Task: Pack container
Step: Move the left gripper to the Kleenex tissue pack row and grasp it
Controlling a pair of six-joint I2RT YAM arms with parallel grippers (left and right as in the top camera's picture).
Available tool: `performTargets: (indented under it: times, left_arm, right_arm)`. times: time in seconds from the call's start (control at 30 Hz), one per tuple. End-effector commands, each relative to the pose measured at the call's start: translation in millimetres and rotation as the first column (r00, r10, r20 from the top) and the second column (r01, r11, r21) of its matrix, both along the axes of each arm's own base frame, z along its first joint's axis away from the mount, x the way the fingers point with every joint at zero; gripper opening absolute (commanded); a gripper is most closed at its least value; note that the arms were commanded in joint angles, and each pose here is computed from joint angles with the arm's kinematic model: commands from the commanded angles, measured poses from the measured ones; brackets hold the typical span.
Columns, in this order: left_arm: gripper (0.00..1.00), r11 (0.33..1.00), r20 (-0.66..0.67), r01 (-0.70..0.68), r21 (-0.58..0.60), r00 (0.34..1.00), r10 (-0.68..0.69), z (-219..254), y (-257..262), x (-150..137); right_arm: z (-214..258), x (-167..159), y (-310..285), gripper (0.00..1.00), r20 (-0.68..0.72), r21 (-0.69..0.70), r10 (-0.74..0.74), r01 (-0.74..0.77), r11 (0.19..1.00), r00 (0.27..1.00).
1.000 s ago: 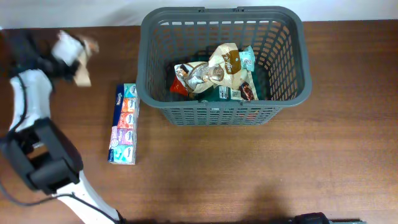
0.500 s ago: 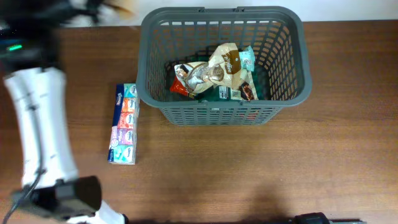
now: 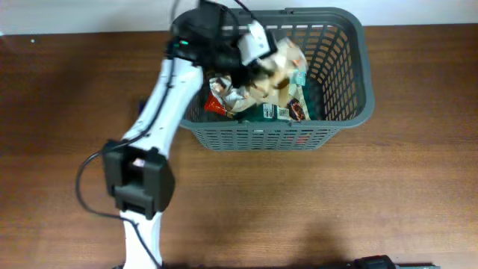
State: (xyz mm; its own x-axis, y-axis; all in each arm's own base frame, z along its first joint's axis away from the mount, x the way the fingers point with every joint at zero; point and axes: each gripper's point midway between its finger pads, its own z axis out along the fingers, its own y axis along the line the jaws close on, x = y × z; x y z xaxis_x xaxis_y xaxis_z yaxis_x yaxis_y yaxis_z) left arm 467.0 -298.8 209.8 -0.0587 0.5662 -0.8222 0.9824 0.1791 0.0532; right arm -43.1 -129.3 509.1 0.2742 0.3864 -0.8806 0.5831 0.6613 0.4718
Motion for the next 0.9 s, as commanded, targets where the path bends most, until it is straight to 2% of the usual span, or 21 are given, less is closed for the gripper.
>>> performTargets:
  times: [0.0, 0.1, 0.17, 0.27, 0.3, 0.33, 0.4, 0.43, 0.57, 0.6, 0.67, 0.77, 0.87]
  left_arm:
    - [0.99, 0.999, 0.054, -0.012, 0.048, 0.998, 0.009, -2.4, 2.0, 5.6]
    - [0.99, 0.999, 0.095, -0.025, 0.036, 0.995, 0.022, 15.7, 4.2, 9.2]
    - [1.0, 0.992, 0.127, -0.121, 0.027, 0.985, 0.117, 45.3, 20.4, 20.2]
    - [0.75, 0.943, 0.18, -0.332, -0.01, 0.927, 0.328, 105.6, 65.6, 36.3]
    - [0.69, 0.901, 0.192, -0.433, -0.033, 0.882, 0.43, 130.0, 91.2, 41.0]
    - [0.7, 0.851, 0.188, -0.521, -0.058, 0.832, 0.522, 149.0, 114.9, 43.3]
    - [0.87, 0.697, 0.142, -0.707, -0.116, 0.683, 0.717, 184.4, 172.1, 41.9]
    - [0.92, 0.591, 0.112, -0.795, -0.14, 0.58, 0.807, 200.0, 208.0, 36.9]
    - [0.92, 0.276, 0.029, -0.953, -0.128, 0.274, 0.961, 213.6, 309.3, 13.6]
    - [0.91, 0.188, -0.009, -0.977, -0.1, 0.19, 0.982, 207.4, 333.2, 6.4]
    - [0.91, 0.059, -0.091, -0.998, -0.016, 0.06, 0.994, 185.7, 366.0, -8.0]
    - [0.91, -0.031, -0.178, -0.985, 0.171, -0.061, 0.982, 133.7, 388.5, -27.9]
    - [0.91, -0.008, -0.202, -0.934, 0.358, -0.086, 0.976, 73.5, 387.0, -42.5]
  right_arm:
    - [0.8, 10.4, 2.2, 0.63, -0.034, -0.01, 0.006, -0.006, 1.0, 0.999]
    - [0.8, 10.5, 2.3, 0.63, -0.037, -0.014, 0.006, -0.007, 1.0, 0.999]
    - [0.8, 10.4, 2.2, 0.63, -0.049, -0.028, 0.006, -0.008, 1.0, 0.999]
    - [0.7, 10.3, 2.1, 0.64, -0.051, -0.03, 0.006, -0.007, 1.0, 0.999]
    - [0.7, 10.0, 1.7, 0.64, -0.051, -0.03, 0.003, -0.004, 1.0, 0.999]
    - [0.6, 10.0, 1.2, 0.64, -0.052, -0.031, -0.002, 0.0, 1.0, 0.999]
    - [-0.2, 9.6, -1.1, 0.64, -0.06, -0.034, -0.02, 0.018, 0.999, 0.998]
    - [-1.3, 11.0, -1.5, 0.64, -0.068, -0.035, -0.026, 0.023, 0.999, 0.997]
    - [-6.4, 17.1, -3.4, 0.64, -0.106, -0.043, -0.048, 0.043, 0.998, 0.993]
    - [-8.0, 19.7, -3.1, 0.64, -0.117, -0.045, -0.048, 0.043, 0.998, 0.992]
    - [-10.8, 25.5, -2.6, 0.64, -0.136, -0.048, -0.048, 0.042, 0.998, 0.989]
    - [-11.9, 34.8, -1.4, 0.64, -0.148, -0.049, -0.047, 0.04, 0.998, 0.988]
    - [-11.9, 40.8, -0.8, 0.65, -0.15, -0.049, -0.047, 0.04, 0.998, 0.988]
